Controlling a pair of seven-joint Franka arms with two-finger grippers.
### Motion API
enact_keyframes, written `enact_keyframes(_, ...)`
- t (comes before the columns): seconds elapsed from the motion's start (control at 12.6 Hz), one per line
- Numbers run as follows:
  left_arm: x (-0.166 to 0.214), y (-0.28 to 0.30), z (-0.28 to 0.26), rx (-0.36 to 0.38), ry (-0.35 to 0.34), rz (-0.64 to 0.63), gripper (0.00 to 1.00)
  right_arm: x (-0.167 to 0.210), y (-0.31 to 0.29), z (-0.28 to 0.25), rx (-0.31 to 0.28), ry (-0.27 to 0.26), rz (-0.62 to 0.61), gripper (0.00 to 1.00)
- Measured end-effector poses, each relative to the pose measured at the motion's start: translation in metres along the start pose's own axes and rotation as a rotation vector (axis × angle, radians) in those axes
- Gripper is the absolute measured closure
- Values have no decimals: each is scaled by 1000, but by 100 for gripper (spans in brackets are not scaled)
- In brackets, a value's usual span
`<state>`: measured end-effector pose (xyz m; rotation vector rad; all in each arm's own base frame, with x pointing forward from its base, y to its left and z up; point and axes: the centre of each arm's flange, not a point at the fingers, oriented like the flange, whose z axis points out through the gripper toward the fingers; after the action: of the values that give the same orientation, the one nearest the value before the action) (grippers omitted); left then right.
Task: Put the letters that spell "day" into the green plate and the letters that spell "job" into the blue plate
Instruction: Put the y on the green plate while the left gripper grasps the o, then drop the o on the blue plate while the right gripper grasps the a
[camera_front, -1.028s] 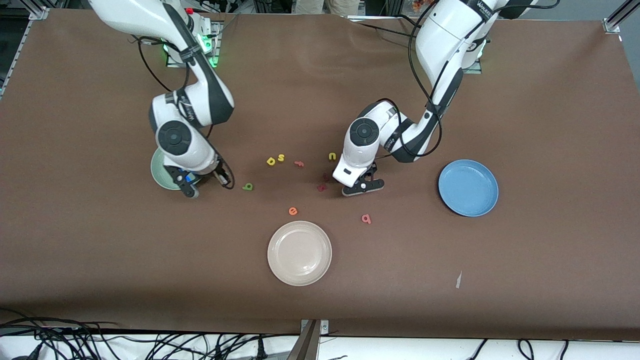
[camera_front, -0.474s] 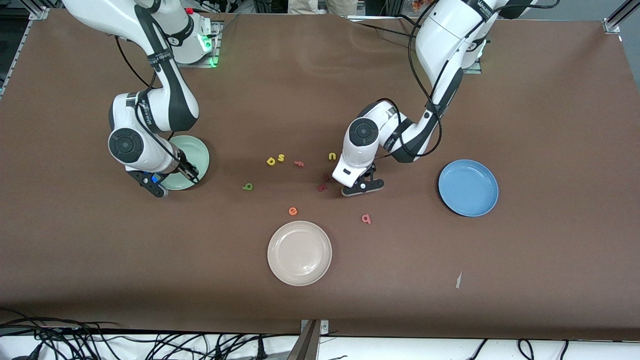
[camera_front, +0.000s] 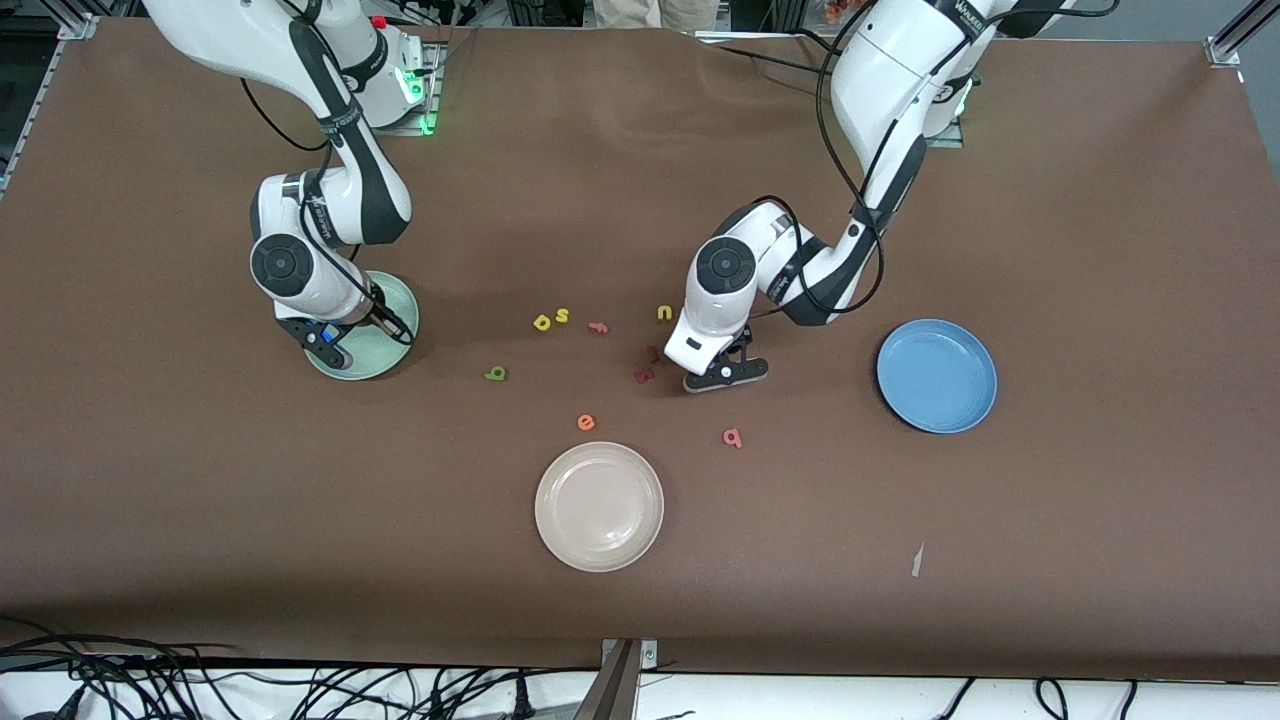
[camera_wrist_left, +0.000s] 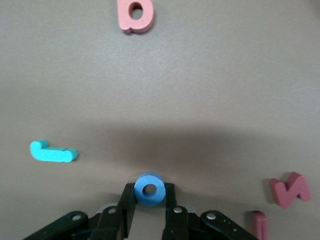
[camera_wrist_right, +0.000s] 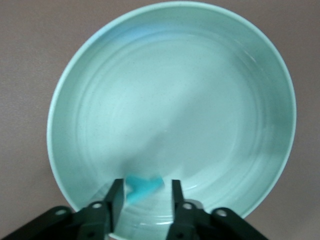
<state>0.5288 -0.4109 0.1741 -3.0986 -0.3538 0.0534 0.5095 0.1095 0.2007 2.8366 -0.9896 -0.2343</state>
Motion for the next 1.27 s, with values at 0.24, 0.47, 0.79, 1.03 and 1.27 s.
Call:
enact_keyframes(0.24,10,-7,-6,58,-20,9,71,-6,-8,-25,43,21,-18,19)
enact_keyframes(0.47,32,-19,-30,112,-53,55,71,-47,-52,-59,113,36,8,0)
enact_keyframes(0.79,84,-77,-72,131,-86,140,71,-106,-119,-71,161,21,156,0)
enact_keyframes(1.03,119,-128,-86,132,-119,230,71,-127,-160,-44,149,8,204,5)
enact_keyframes(1.27,151,-184,-81,119,-153,325,71,-136,-173,-20,127,2,211,23)
